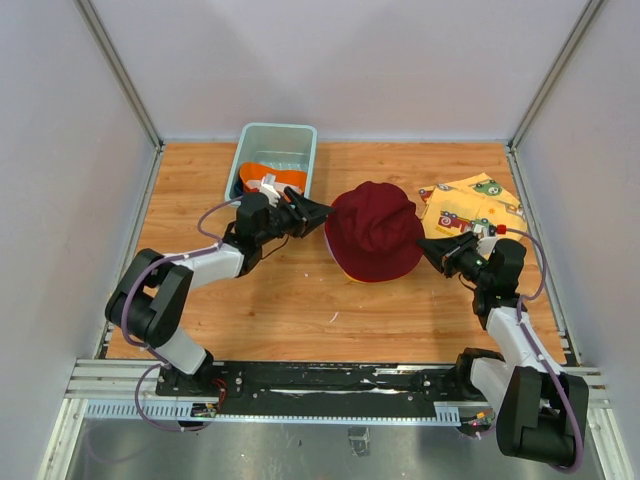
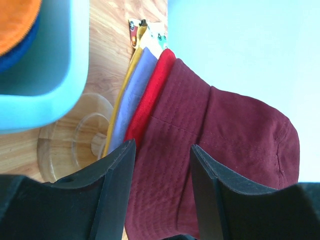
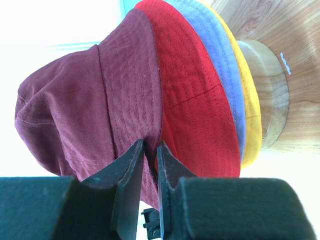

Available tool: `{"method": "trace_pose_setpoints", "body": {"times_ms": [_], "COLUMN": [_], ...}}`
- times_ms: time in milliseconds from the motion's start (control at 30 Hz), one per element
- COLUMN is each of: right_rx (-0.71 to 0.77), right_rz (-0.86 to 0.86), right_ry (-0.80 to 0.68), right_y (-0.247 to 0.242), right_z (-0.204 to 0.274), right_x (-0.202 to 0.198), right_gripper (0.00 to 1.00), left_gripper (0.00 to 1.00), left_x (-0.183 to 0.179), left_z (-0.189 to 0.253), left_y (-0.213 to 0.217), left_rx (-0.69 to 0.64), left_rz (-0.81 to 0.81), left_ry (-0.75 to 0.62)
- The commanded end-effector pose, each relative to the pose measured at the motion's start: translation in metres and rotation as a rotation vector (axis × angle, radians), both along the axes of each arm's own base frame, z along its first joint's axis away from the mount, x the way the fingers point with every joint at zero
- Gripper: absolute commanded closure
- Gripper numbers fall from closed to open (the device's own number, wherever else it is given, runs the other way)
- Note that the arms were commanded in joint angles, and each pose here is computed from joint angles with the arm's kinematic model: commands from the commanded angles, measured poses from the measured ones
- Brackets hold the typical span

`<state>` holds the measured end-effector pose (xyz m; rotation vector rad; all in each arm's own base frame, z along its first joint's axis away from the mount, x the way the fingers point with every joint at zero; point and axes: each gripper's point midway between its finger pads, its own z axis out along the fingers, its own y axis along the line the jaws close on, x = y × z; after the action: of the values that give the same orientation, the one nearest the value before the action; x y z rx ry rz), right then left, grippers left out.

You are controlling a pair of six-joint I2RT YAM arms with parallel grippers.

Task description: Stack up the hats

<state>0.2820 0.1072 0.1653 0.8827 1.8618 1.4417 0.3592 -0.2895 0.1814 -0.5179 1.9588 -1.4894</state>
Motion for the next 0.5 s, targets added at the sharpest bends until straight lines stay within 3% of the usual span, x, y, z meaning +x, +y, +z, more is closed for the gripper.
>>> {"method": "trace_pose_setpoints", "body": {"times_ms": [0, 467], "right_rx": [-0.024, -0.026], "right_rz": [0.032, 0.034], "right_ry": [-0.029, -0.025], "right_y": [0.006, 0.006], "right_z": [0.004, 0.004], "right_x": [-0.001, 0.0], "right_gripper": [0.82, 0.82], "left_gripper": [0.48, 0.48], "left_x": [0.009, 0.01], "left_z": [0.004, 0.013], "left_y": [0.007, -0.01], "left_rx": [0.021, -0.065], "left_rz": [0.024, -0.069], "left_ry": [-0.04, -0.078]}}
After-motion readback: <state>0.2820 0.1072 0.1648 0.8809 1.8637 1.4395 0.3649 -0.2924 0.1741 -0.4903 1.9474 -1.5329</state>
